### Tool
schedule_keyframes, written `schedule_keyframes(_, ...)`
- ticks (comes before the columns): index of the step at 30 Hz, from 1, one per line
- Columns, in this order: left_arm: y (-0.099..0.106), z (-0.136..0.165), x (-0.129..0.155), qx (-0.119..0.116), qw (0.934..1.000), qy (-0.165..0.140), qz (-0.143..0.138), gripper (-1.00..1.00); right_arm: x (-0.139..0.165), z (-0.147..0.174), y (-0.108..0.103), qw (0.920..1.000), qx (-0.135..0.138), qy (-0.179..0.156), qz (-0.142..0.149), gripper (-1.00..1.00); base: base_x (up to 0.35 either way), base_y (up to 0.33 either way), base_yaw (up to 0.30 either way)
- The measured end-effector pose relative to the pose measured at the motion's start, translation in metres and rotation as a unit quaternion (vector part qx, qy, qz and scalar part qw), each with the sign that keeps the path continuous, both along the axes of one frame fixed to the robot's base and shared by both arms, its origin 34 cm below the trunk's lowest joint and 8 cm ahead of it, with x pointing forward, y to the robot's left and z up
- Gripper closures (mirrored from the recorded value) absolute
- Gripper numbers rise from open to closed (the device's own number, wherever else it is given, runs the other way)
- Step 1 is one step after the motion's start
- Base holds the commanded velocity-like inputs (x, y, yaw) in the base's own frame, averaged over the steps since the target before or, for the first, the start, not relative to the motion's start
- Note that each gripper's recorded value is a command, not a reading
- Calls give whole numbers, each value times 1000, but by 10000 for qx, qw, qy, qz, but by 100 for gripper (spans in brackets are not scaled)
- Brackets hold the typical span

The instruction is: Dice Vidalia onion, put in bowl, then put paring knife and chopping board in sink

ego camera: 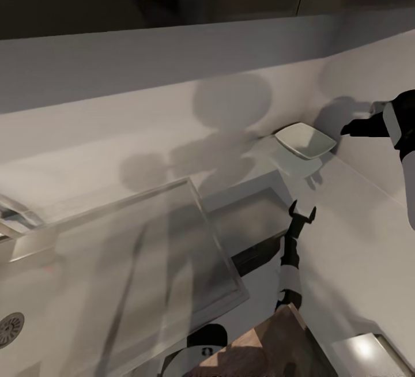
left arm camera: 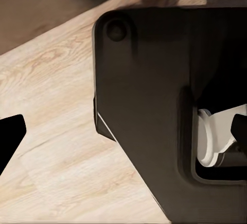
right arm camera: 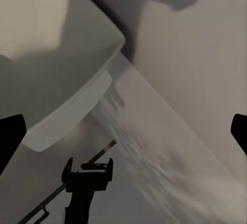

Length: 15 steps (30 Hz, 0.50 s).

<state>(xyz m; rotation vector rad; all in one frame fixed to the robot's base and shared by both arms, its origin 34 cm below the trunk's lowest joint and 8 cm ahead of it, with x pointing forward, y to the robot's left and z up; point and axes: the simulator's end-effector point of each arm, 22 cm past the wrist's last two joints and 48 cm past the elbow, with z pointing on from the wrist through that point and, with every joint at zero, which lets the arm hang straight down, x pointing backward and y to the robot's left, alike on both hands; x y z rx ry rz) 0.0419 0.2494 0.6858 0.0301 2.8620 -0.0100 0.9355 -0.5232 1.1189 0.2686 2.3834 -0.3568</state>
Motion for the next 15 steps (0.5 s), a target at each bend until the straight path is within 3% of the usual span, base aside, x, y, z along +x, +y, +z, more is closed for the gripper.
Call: schedule_keyframes(15, -5, 1, -5, -21, 10000, 66, 25, -100, 0, -3, 0, 10000, 6, 10, 1, -100, 0, 0, 0)
